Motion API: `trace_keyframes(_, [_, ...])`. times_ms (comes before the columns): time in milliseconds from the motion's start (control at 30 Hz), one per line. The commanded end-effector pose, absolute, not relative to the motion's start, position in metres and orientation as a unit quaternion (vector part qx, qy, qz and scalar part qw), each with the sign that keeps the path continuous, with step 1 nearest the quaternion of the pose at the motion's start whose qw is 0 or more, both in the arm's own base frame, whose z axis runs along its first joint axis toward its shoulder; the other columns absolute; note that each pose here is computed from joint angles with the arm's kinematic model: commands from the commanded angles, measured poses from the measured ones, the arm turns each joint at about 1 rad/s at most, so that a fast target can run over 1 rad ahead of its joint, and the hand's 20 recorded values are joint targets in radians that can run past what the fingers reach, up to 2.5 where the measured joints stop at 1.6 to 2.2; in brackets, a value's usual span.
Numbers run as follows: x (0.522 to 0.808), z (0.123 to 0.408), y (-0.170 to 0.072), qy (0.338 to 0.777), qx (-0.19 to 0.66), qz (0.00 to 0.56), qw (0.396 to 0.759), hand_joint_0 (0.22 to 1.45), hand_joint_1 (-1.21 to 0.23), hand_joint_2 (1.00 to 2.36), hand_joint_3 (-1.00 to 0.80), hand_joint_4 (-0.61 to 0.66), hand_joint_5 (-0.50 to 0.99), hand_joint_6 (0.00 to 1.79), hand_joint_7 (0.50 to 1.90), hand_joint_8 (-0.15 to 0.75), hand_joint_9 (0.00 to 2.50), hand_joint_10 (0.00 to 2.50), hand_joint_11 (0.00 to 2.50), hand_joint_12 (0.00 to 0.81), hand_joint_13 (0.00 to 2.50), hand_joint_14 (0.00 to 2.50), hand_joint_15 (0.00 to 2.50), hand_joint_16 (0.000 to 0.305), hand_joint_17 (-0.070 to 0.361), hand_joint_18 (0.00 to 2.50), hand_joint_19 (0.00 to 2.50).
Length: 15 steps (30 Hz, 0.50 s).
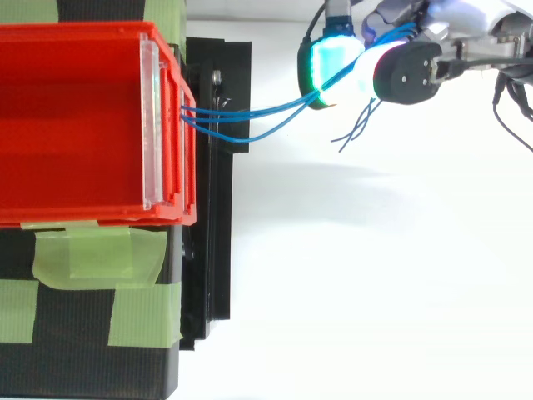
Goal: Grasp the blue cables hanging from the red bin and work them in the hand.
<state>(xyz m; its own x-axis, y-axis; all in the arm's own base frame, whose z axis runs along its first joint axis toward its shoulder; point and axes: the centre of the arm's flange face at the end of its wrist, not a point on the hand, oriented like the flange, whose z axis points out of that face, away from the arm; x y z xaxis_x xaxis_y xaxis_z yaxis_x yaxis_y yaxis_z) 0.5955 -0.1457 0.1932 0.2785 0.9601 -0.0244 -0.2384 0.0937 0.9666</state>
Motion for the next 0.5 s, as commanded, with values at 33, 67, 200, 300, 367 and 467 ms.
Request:
trace_keyframes(33, [0.5952, 0.1927, -0.1465, 0.376, 0.484, 0.469, 0.636, 0.88, -0.61, 1.01, -0.86, 0.20, -0.02, 0.85, 1.07, 0.296, 0.98, 2.50, 1.90, 0.360, 1.13, 2.50, 1.31, 0.046, 0.103, 1.58, 1.92])
trace_keyframes(67, [0.5952, 0.1927, -0.1465, 0.376, 0.484, 0.469, 0.636, 0.88, -0.61, 1.01, -0.85, 0.20, -0.02, 0.85, 1.07, 0.296, 0.98, 2.50, 1.91, 0.359, 1.13, 2.50, 1.29, 0.046, 0.103, 1.58, 1.92])
trace_keyframes(200, [0.5947, 0.1927, -0.1483, 0.375, 0.485, 0.468, 0.637, 0.90, -0.60, 1.01, -0.78, 0.20, -0.01, 0.86, 1.07, 0.296, 1.00, 2.50, 1.90, 0.360, 1.14, 2.50, 1.30, 0.046, 0.104, 1.59, 1.91])
trace_keyframes(300, [0.5953, 0.1934, -0.1483, 0.375, 0.484, 0.468, 0.637, 0.92, -0.59, 1.01, -0.72, 0.20, 0.00, 0.87, 1.07, 0.290, 1.01, 2.50, 1.91, 0.352, 1.14, 2.50, 1.30, 0.046, 0.104, 1.60, 1.92])
trace_keyframes(367, [0.5951, 0.1935, -0.1492, 0.374, 0.484, 0.468, 0.637, 0.92, -0.58, 1.01, -0.70, 0.19, 0.00, 0.88, 1.07, 0.297, 1.01, 2.50, 1.91, 0.352, 1.14, 2.50, 1.29, 0.045, 0.102, 1.60, 1.92])
trace_keyframes(467, [0.5950, 0.1934, -0.1492, 0.374, 0.485, 0.468, 0.637, 0.93, -0.58, 1.01, -0.68, 0.19, 0.00, 0.88, 1.06, 0.297, 1.01, 2.50, 1.91, 0.353, 1.14, 2.50, 1.30, 0.045, 0.102, 1.60, 1.92])
